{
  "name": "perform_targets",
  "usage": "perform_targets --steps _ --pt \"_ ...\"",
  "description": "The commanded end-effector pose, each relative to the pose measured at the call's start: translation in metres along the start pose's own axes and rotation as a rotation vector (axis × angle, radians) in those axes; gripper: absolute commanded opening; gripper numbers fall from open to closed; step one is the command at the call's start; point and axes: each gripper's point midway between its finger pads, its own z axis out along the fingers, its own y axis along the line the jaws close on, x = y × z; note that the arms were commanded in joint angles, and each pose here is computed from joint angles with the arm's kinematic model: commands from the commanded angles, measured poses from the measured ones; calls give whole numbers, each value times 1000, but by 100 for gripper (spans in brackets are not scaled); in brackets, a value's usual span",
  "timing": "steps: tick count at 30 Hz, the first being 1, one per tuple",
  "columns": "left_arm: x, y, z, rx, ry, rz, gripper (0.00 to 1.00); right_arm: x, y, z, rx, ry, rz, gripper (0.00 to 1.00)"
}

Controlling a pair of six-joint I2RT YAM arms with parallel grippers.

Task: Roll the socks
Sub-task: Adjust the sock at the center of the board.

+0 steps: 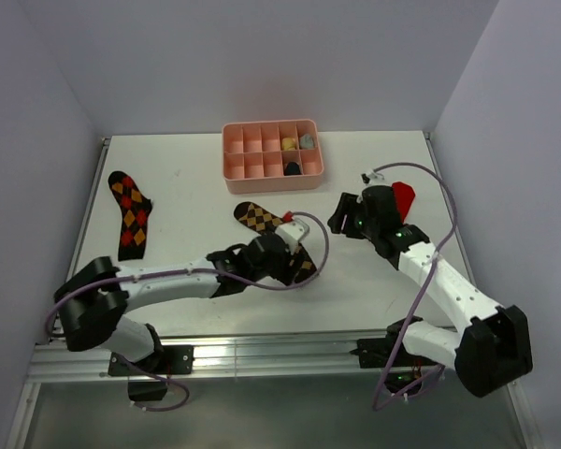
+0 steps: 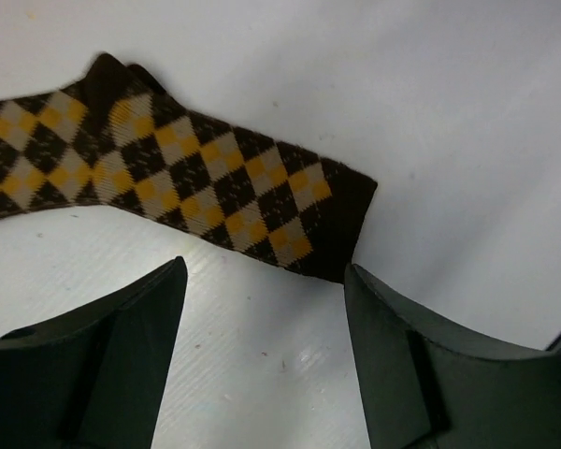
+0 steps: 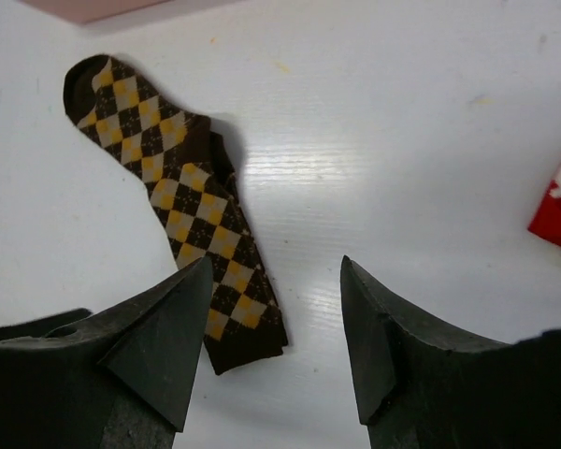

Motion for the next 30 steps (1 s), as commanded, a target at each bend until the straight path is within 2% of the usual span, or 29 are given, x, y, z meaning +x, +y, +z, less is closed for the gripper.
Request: perform_targets --steps 1,4,10,19,21,30 --pt "-13 -8 22 -45 -70 120 73 -11 -15 -10 30 -82 82 64" --pt "0 -31 34 30 -70 169 65 -8 -27 -12 43 -85 112 64" --pt "17 -46 47 81 -49 231 57 -3 -37 -13 44 -94 149 64" --pt "35 -60 50 132 -5 302 54 -4 -48 -12 48 -88 188 64" --pt "41 -59 50 144 16 354 54 -3 -48 -11 43 -85 196 64" --pt "51 -58 57 146 60 411 59 -3 -50 -11 32 -78 207 64"
